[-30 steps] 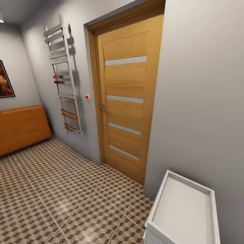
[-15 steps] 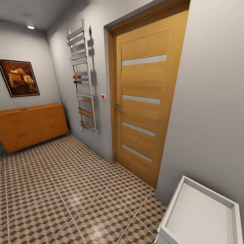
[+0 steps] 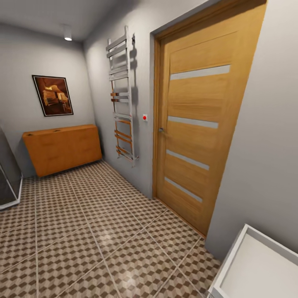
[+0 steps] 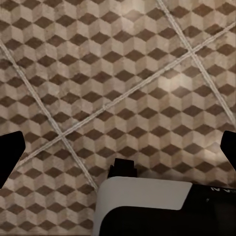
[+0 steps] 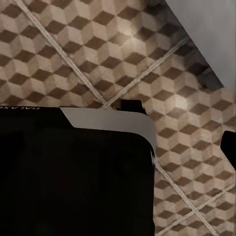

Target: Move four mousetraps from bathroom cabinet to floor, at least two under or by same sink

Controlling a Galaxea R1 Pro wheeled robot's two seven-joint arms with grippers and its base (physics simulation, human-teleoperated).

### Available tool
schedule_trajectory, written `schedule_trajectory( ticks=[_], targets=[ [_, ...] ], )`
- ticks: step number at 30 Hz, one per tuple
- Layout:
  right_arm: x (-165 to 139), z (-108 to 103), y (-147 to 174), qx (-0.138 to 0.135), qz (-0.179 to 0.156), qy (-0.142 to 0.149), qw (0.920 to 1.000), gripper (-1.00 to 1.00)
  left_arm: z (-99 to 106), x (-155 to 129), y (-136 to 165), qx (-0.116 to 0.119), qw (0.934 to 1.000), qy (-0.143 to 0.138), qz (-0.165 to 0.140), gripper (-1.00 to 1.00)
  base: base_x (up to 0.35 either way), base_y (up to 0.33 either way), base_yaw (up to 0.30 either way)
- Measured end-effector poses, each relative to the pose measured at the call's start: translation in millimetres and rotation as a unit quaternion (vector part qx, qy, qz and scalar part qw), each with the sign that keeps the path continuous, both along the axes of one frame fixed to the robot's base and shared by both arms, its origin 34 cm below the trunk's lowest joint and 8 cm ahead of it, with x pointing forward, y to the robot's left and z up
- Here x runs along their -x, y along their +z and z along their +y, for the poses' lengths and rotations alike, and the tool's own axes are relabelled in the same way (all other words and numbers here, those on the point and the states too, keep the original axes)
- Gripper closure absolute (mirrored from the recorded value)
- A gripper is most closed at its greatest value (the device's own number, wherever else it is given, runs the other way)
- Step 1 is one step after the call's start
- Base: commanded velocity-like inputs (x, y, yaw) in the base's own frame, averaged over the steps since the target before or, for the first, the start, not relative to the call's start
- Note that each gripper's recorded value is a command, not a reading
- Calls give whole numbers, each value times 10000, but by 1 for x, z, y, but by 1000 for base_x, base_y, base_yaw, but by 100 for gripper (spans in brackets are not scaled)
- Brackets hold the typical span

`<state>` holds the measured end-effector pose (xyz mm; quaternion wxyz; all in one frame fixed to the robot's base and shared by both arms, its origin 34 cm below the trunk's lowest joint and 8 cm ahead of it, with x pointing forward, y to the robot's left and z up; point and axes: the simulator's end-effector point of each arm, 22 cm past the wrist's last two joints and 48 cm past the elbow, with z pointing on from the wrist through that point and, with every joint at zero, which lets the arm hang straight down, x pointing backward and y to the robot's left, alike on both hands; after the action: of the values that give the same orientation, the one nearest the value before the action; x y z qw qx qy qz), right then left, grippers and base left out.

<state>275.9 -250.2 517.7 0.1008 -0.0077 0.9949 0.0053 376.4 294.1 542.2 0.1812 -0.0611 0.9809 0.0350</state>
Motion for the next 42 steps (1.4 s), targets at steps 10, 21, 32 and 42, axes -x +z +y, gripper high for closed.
schedule_trajectory(
  ticks=[10, 21, 32, 42],
  targets=[
    [0, 1, 0, -4, 1, 8, 10000, -100, -22, 1, -1, 151, 9999, -19, 25, -100, 0, 0, 278],
    [0, 1, 0, -11, 6, 10, 10000, -100, -53, 3, -2, 347, 9994, -65, 56, -100, 0, 0, 278],
    [0, 1, 0, -9, 4, 11, 10000, -100, -65, 3, -2, 433, 9990, -43, 64, -100, 0, 0, 278],
    [0, 1, 0, -8, 3, 9, 10000, -100, -65, 3, -2, 437, 9990, -40, 64, -100, 0, 0, 278]
  ],
)
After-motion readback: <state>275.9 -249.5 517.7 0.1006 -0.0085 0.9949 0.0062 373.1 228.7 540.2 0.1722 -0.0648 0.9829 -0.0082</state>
